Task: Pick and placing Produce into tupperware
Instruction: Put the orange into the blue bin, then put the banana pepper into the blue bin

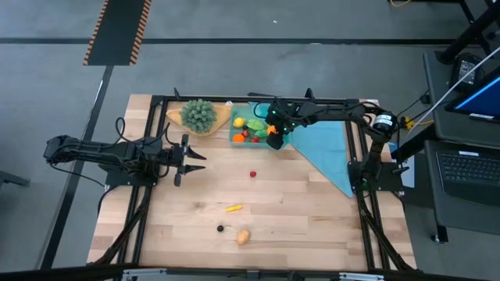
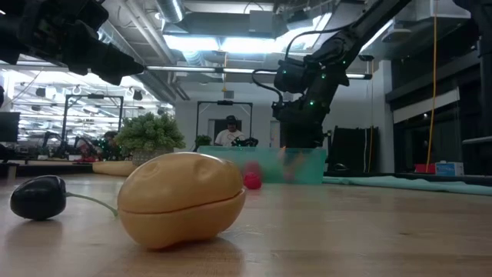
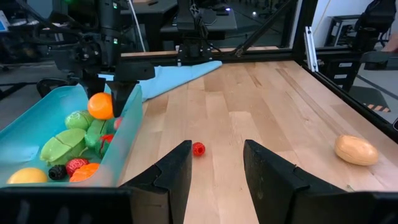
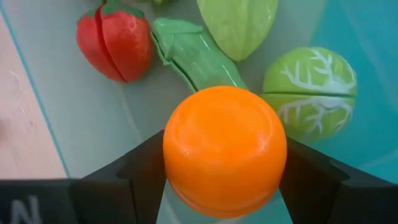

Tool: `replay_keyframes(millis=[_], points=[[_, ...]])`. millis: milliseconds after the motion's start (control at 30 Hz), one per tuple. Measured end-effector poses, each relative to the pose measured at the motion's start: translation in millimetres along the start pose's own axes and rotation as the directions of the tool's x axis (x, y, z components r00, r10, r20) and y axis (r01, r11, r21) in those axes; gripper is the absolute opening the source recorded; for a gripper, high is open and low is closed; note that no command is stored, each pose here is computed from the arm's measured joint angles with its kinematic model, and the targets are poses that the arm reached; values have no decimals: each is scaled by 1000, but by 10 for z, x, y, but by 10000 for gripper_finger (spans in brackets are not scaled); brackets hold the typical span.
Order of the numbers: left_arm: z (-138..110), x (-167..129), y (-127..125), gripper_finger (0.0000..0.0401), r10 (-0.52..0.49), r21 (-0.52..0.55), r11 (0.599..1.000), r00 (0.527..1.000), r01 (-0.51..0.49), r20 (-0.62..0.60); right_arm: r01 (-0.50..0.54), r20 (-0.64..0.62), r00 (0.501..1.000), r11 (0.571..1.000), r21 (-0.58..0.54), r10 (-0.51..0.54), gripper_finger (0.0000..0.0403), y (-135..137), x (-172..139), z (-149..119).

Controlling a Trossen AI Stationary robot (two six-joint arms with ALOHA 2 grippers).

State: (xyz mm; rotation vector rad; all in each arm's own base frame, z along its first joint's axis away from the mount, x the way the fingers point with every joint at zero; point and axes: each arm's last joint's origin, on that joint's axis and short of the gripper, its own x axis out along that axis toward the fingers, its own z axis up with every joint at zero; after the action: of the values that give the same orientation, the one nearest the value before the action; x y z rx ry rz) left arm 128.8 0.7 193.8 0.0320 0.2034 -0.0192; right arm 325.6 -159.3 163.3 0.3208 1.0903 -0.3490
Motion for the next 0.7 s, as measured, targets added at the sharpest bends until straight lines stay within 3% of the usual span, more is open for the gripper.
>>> replay_keyframes(millis=[233, 700], points=[[0, 0, 0, 137, 0, 0, 1000, 1000, 0, 0, 1, 2, 1000, 1000, -2, -1, 309, 0, 0, 2], [-1, 0, 0, 137, 0, 1, 1000, 1000, 0, -1, 92, 65, 994, 993, -74, -87, 318, -21, -93, 164]])
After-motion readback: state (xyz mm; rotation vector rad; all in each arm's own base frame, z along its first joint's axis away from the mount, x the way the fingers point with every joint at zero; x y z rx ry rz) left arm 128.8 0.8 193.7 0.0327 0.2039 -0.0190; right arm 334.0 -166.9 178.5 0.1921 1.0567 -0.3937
